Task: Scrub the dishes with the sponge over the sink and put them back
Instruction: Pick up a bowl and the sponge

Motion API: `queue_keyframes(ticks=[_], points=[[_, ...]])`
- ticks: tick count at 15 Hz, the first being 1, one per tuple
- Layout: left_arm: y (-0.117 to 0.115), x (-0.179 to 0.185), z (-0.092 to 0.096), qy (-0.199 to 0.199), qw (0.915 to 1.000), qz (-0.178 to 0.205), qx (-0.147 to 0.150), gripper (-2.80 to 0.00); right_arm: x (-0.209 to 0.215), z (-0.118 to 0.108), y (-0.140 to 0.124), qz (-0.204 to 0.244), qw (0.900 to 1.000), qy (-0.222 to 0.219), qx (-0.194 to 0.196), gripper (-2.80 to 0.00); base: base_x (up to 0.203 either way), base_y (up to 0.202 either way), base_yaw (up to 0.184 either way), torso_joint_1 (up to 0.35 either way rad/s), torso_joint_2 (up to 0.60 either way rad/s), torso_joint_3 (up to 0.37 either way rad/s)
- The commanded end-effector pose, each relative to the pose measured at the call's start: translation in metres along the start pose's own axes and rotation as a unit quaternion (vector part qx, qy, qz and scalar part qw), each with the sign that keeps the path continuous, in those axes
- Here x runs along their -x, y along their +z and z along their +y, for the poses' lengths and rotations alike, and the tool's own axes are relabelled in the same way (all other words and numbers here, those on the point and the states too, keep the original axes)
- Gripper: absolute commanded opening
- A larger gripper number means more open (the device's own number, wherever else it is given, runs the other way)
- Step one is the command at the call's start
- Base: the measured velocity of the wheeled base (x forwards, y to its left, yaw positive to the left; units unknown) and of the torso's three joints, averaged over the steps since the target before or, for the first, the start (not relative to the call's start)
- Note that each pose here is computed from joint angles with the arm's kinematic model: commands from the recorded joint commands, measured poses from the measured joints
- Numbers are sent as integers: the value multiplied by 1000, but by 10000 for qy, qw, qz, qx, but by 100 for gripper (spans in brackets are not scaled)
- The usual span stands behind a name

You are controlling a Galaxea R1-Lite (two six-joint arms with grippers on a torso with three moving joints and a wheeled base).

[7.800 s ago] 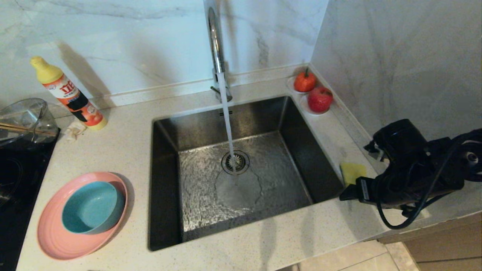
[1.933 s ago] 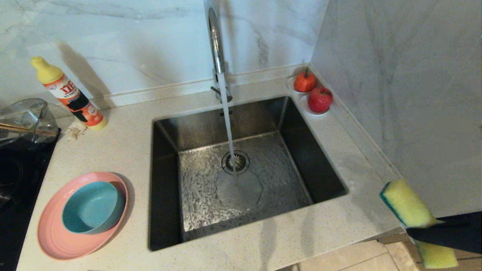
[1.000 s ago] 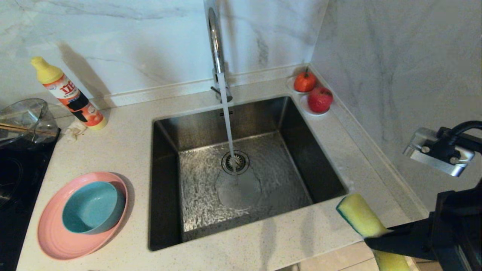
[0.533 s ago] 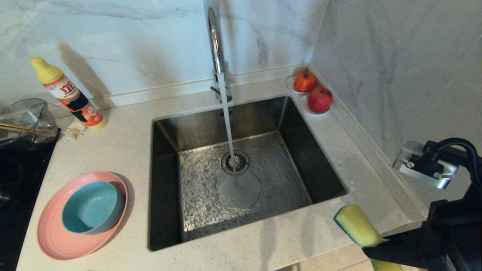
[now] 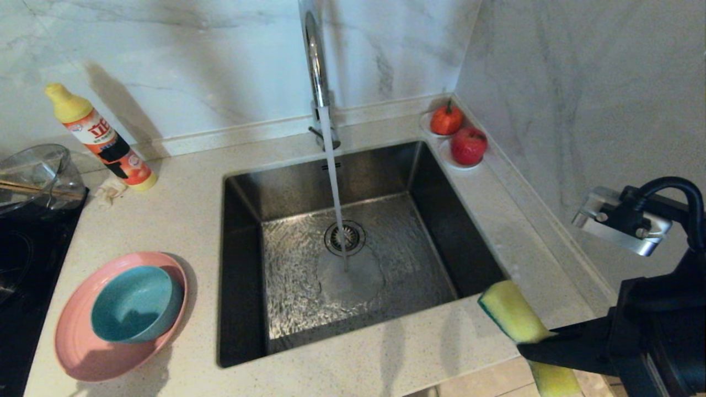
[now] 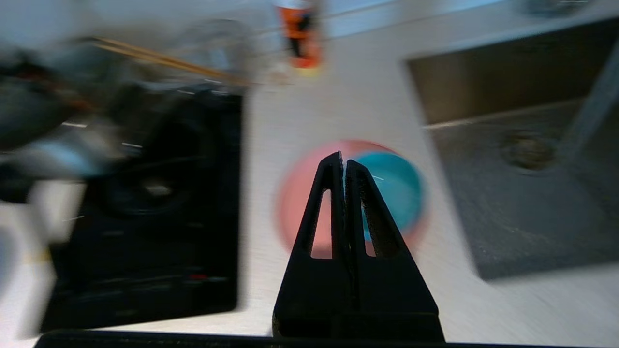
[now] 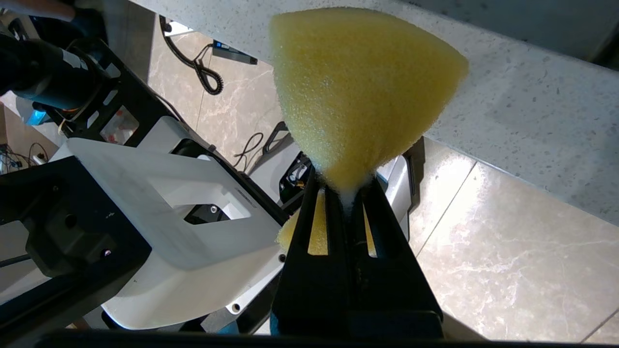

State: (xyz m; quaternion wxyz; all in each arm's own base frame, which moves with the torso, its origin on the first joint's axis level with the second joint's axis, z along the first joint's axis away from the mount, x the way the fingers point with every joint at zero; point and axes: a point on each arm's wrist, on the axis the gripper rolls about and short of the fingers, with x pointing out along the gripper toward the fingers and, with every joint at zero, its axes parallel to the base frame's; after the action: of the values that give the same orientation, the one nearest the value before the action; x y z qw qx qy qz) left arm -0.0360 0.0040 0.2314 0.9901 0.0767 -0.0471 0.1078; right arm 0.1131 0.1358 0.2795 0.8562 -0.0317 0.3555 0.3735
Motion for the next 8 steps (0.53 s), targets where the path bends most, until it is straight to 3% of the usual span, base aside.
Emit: queue_keyframes(ticks=[1, 4, 6, 8], points=[[34, -48, -3, 92, 9966, 740, -361, -280, -3, -1, 1, 32, 10000, -42, -26, -280, 0, 0, 0, 0, 0, 0], [48, -113, -13, 78, 9834, 1632, -793, -280, -10, -1, 2, 133, 9999, -73, -28, -280, 0, 0, 0, 0, 0, 0], [43, -160, -21, 173, 9642, 2420, -1071, -280, -14, -1, 3, 194, 9998, -91, -25, -280, 0, 0, 0, 0, 0, 0], [28, -204, -27, 312, 9393, 3188, -1229, -280, -18, -1, 3, 232, 9997, -95, -7, -280, 0, 0, 0, 0, 0, 0]])
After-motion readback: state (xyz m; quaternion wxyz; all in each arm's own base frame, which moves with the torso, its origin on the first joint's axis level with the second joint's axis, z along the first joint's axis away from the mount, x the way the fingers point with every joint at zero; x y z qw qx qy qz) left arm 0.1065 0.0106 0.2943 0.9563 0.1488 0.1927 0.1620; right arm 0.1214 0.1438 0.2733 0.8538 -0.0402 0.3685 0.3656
